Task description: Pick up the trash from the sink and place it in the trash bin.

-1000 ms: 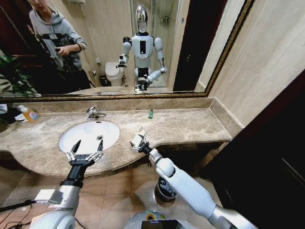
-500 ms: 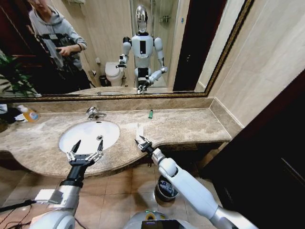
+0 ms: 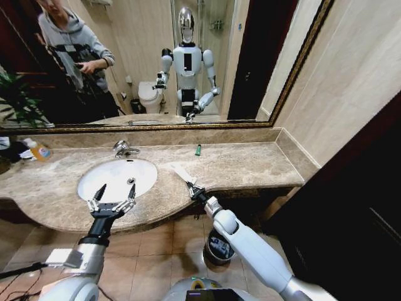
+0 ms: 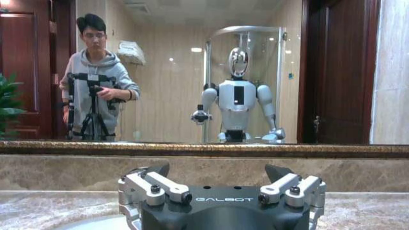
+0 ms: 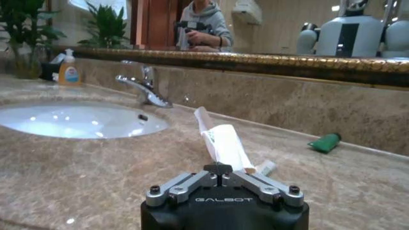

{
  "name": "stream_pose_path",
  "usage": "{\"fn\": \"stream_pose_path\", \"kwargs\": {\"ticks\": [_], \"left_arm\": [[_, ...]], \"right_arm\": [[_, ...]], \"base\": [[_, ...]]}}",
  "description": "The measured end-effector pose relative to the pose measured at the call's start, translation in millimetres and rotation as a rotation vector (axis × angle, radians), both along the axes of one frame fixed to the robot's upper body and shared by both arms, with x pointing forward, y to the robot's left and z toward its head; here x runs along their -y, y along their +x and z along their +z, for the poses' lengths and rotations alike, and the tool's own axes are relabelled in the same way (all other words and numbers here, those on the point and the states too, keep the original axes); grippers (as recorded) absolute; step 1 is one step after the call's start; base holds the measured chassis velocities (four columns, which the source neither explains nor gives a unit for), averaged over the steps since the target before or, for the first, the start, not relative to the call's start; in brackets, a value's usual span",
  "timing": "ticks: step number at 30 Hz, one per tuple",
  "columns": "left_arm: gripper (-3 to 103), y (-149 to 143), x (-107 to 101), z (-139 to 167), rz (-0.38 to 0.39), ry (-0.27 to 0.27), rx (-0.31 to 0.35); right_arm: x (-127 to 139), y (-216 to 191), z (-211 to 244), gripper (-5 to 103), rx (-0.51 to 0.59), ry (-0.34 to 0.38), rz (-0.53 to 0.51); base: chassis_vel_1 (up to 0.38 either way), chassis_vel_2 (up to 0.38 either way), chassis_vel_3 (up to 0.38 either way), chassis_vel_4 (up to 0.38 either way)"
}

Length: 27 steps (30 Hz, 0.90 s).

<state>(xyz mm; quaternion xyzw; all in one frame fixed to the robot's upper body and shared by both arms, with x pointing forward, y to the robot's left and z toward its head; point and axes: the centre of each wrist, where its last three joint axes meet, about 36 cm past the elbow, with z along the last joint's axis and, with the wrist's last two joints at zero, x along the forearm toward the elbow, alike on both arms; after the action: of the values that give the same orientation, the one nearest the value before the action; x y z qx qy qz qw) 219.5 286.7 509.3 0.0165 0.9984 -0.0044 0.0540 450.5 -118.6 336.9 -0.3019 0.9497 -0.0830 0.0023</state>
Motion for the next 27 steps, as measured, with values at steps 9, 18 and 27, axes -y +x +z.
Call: {"fn": "stream_pose_path", "kwargs": {"ticks": [9, 18, 27], "left_arm": [[100, 0, 0, 0, 0.000, 0.000, 0.000], [100, 0, 0, 0, 0.000, 0.000, 0.000], [100, 0, 0, 0, 0.000, 0.000, 0.000]], "right_arm": [[14, 3, 11, 0, 0.027, 0.070, -0.005], [45, -9, 38, 0, 0.054, 0.092, -0.028], [119, -33, 56, 0, 0.069, 0.043, -0.118]], "base": [[0.000, 0.000, 0.000, 0.000], [0.000, 0.000, 0.000, 0.000], [0.000, 0.000, 0.000, 0.000]]}}
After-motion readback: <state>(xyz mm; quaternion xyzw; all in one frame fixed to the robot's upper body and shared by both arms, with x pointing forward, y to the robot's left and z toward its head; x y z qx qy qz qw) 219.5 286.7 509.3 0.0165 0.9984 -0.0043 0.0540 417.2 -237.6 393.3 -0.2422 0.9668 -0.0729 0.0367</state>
